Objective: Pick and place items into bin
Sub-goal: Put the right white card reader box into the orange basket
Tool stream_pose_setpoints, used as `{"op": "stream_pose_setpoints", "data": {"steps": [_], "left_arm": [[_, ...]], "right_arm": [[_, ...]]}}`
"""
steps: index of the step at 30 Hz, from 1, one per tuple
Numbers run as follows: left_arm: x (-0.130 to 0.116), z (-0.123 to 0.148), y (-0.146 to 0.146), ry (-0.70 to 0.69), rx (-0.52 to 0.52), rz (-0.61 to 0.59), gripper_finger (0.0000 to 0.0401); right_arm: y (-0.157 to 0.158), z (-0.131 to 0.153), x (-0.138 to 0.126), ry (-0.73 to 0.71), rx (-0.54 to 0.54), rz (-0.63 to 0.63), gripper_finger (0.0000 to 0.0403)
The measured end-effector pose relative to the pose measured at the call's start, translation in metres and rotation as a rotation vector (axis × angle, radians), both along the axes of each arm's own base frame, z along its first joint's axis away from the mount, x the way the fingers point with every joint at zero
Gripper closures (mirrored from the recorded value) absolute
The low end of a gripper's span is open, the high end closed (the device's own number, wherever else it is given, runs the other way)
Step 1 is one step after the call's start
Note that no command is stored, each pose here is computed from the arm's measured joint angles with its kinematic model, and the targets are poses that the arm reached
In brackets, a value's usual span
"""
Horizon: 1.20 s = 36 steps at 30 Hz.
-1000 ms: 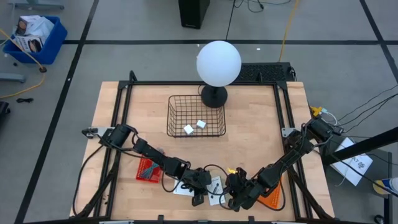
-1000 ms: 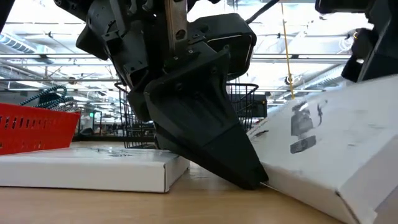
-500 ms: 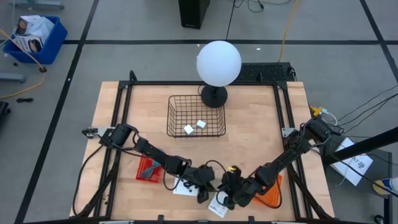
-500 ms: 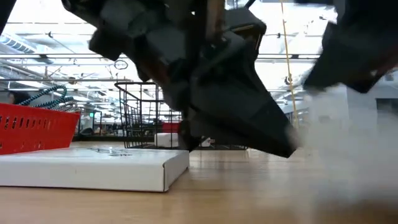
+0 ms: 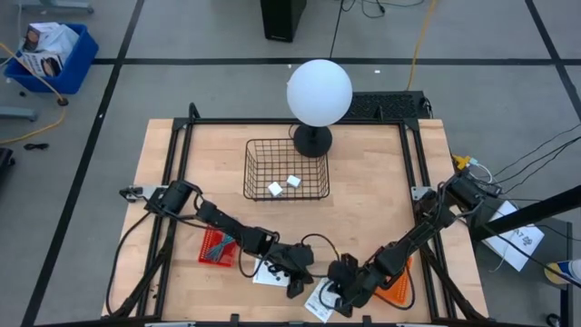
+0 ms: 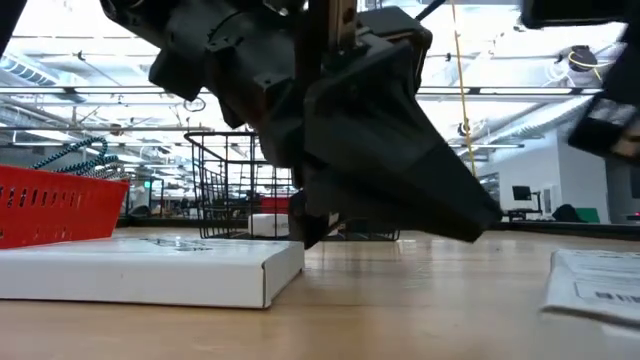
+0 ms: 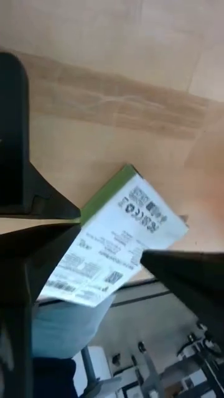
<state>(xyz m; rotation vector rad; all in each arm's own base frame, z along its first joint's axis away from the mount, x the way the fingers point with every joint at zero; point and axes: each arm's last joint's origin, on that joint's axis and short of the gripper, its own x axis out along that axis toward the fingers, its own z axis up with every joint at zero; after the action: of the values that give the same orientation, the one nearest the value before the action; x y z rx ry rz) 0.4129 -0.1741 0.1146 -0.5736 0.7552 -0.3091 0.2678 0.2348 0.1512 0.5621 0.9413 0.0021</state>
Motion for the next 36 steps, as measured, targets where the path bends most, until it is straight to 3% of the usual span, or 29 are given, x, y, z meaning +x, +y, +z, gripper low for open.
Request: {"op": "stream_pose_setpoints", "data": {"steps": [8,17,24,32,36], "left_arm": [[0.000,0.000,0.001,0.002,0.003,0.000,0.0375],[0.000,0.000,0.001,-0.001,0.001,0.000,0.0375],[0.000,0.000,0.001,-0.004,0.012,0.016,0.0375],[0.003,-0.001,0.007,-0.029,0.086,0.093,0.0375],[0.003,0.002,0.005,-0.062,0.092,0.069,0.0375]], "right_arm": [[0.010,-0.017,-0.006,0.094,0.045,0.021,0.0403],[-0.023,-0.031,0.008,0.269,0.000,-0.056,0.0403],[-0.052,-0.020,0.013,0.287,-0.101,-0.115,0.0403],[-0.072,0.003,0.016,0.203,-0.185,-0.046,0.0403],[-0.066,0.021,0.008,0.148,-0.146,-0.107,0.0403]]}}
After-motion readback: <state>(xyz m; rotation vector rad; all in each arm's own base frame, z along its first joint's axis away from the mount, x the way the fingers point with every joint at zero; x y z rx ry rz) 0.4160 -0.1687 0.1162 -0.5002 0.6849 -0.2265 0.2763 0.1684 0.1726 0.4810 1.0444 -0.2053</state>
